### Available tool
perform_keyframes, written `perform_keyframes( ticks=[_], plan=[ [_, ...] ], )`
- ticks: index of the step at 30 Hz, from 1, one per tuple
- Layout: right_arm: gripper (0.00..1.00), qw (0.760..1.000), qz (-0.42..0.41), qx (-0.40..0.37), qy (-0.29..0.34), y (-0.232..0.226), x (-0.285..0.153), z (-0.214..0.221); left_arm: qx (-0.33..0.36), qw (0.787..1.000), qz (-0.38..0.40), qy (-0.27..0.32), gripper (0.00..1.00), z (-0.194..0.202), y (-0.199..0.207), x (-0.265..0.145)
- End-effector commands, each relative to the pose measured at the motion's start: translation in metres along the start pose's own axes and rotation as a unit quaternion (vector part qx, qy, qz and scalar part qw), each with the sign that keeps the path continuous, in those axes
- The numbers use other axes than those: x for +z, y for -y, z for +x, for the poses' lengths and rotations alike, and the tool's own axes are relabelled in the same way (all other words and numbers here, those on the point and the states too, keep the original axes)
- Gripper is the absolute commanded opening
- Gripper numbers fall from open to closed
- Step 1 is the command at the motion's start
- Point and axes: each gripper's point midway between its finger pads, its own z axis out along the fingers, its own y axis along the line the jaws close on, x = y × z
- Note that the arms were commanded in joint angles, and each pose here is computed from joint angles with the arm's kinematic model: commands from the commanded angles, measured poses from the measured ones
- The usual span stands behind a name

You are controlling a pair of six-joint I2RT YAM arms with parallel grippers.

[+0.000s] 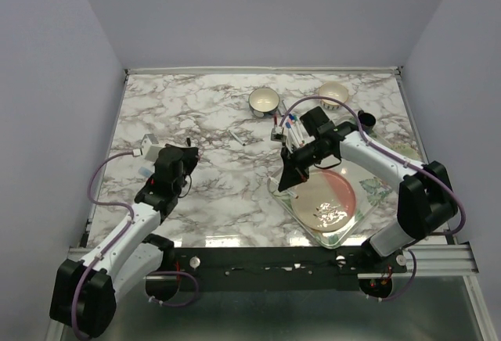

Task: Open the pen caps
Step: Place the pen cap on the table with the left arm

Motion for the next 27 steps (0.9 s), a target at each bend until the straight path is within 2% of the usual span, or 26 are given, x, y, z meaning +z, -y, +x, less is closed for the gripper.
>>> perform_keyframes(
  ticks=[1,6,12,16,20,27],
  plan=[
    [0.01,1.0,-0.003,0.0,-0.022,0.002,0.004,0.011,0.039,0.998,-0.053,-0.018,0.0,0.003,-0.044,0.003],
    [0.01,1.0,0.002,-0.001,-0.023,0.004,0.003,0.011,0.05,0.991,-0.117,-0.035,0.0,0.005,-0.083,0.016],
    [0.0,1.0,0.007,0.0,-0.024,0.006,0.003,0.011,0.062,0.983,-0.162,-0.052,0.0,0.006,-0.103,0.037],
    [0.01,1.0,0.005,0.002,-0.026,0.005,0.003,0.012,0.065,0.98,-0.182,-0.044,0.0,-0.009,-0.108,0.053],
    [0.01,1.0,0.004,0.002,-0.026,0.005,0.003,0.012,0.05,0.978,-0.198,-0.038,0.06,-0.022,-0.111,0.074],
    [0.01,1.0,0.004,0.001,-0.024,0.004,0.003,0.011,0.046,0.971,-0.225,-0.067,0.16,-0.018,-0.117,0.108]
  ],
)
